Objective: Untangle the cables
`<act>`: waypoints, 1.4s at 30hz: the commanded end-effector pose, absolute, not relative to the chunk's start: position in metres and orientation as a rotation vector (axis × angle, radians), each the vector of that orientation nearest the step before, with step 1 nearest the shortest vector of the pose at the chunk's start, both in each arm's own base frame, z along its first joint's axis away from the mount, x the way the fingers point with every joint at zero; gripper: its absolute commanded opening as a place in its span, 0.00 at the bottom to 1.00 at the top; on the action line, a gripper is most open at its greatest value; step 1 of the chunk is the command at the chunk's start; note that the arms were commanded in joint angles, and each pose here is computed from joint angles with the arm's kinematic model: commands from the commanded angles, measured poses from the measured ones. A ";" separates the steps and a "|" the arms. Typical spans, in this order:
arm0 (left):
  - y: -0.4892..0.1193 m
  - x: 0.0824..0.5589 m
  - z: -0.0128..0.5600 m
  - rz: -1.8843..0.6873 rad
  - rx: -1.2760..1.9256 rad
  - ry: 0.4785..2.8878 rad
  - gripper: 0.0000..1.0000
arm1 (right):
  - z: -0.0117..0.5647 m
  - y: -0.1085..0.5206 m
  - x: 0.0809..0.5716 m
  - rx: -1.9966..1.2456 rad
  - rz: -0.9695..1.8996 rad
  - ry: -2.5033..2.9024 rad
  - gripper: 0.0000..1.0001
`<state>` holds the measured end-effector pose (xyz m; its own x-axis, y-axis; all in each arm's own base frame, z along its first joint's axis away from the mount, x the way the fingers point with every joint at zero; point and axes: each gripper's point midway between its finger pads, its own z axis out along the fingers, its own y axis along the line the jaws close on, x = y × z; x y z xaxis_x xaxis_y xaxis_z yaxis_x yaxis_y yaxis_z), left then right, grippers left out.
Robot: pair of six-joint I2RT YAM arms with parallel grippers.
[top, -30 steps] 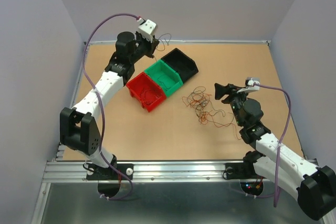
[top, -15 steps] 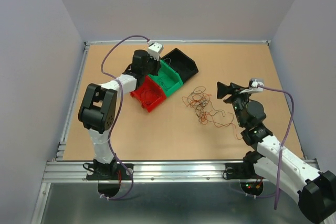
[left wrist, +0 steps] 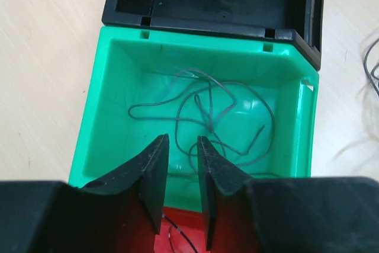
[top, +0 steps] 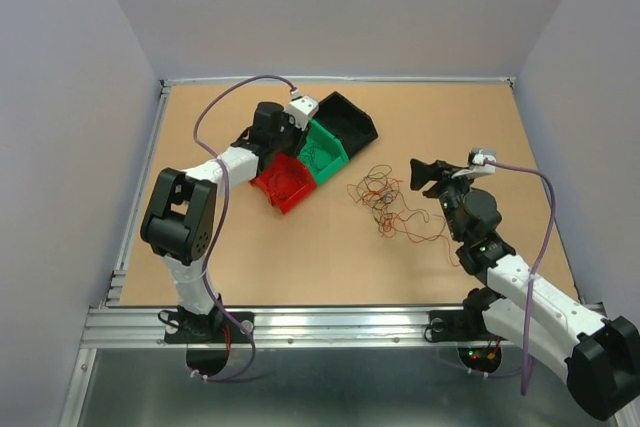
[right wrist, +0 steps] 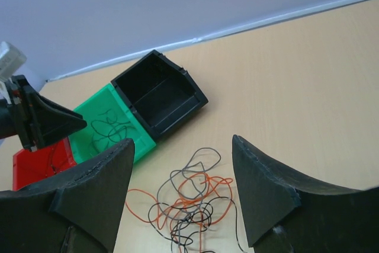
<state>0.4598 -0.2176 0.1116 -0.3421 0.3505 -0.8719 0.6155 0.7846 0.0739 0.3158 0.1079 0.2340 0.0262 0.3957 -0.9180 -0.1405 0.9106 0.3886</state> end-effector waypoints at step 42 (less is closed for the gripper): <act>-0.283 0.414 0.239 -0.303 0.822 1.717 0.71 | 0.132 0.150 0.368 0.128 0.262 2.095 0.78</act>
<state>0.4185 -0.2447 0.1773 -0.2381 0.4617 -0.8545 0.6536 0.7270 0.2106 0.3543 0.1458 0.1167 -0.5171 0.1975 -0.8328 -0.0186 0.9702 0.2416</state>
